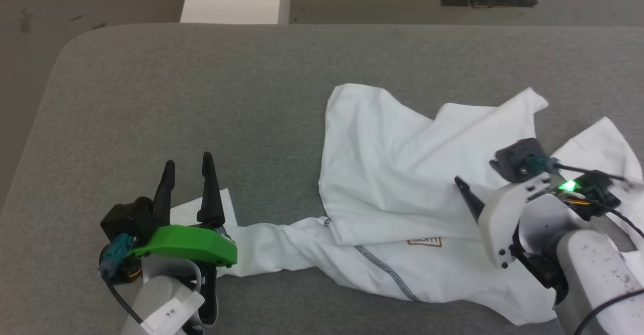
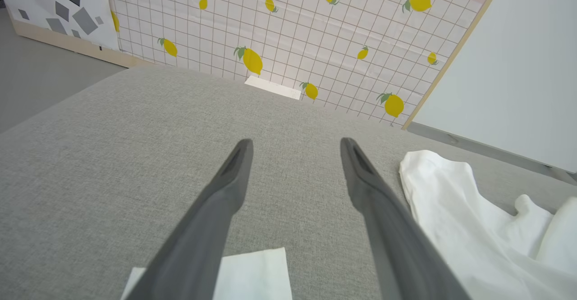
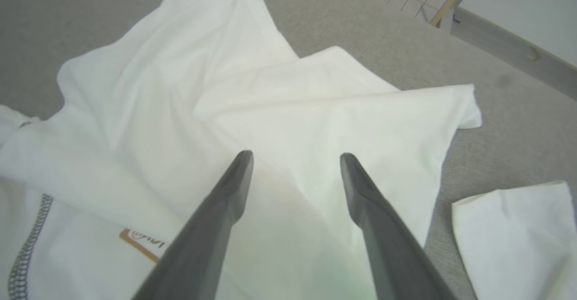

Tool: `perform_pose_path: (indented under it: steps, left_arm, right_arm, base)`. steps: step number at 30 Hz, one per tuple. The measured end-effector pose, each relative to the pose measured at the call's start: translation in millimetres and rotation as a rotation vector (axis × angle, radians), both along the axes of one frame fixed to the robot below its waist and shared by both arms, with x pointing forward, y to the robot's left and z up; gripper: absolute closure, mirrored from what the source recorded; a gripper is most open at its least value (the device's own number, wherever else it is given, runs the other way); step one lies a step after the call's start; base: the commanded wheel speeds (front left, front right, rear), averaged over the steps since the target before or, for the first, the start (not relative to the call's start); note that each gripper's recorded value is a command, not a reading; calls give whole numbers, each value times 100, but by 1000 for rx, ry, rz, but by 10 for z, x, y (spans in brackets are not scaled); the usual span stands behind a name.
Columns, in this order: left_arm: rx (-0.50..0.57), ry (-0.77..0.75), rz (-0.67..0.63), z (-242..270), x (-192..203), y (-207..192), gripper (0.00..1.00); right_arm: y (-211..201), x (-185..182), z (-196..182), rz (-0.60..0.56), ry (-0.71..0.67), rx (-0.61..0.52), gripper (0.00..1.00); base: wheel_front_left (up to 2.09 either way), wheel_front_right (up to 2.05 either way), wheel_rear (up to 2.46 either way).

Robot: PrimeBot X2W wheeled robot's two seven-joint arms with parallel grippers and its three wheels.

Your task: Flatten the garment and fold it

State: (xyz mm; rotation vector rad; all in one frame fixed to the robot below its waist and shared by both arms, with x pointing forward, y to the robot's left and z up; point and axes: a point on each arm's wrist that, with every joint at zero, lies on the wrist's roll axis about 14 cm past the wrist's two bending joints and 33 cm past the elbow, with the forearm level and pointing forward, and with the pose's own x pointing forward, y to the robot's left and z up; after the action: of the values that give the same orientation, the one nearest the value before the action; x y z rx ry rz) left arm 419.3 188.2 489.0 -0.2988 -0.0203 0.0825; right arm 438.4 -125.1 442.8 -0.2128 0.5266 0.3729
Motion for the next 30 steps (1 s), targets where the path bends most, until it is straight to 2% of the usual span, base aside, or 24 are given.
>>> perform_pose_path:
  steps: [3,7,11,12,13,15,18,21,30]
  left_arm:
    - [-4,12,26,-40,-19,76,0]
    - [-7,33,51,-117,-46,157,0]
    - [-10,44,78,-163,-51,244,0]
    - [-11,45,84,-172,-52,259,0]
    - [-12,49,91,-185,-56,276,0]
    - [-11,52,94,-203,-54,290,0]
    - [-3,57,98,-227,-44,318,0]
    - [10,63,105,-248,-31,347,0]
    - [14,68,110,-285,24,394,0]
  right_arm:
    - [119,-56,-306,94,166,-89,0]
    - [140,1,-487,164,261,-186,0]
    - [176,-35,-696,209,413,-252,0]
    - [184,-22,-711,223,440,-273,22]
    - [200,-8,-720,237,460,-286,60]
    - [221,32,-728,259,475,-304,100]
    - [268,194,-683,277,432,-314,100]
    - [269,505,-550,263,318,-327,100]
    - [431,1620,319,156,-73,-245,100]
  base:
    - [0,0,0]
    - [0,0,0]
    - [0,0,0]
    - [0,0,0]
    - [0,0,0]
    - [0,0,0]
    - [0,0,0]
    - [0,0,0]
    - [0,0,0]
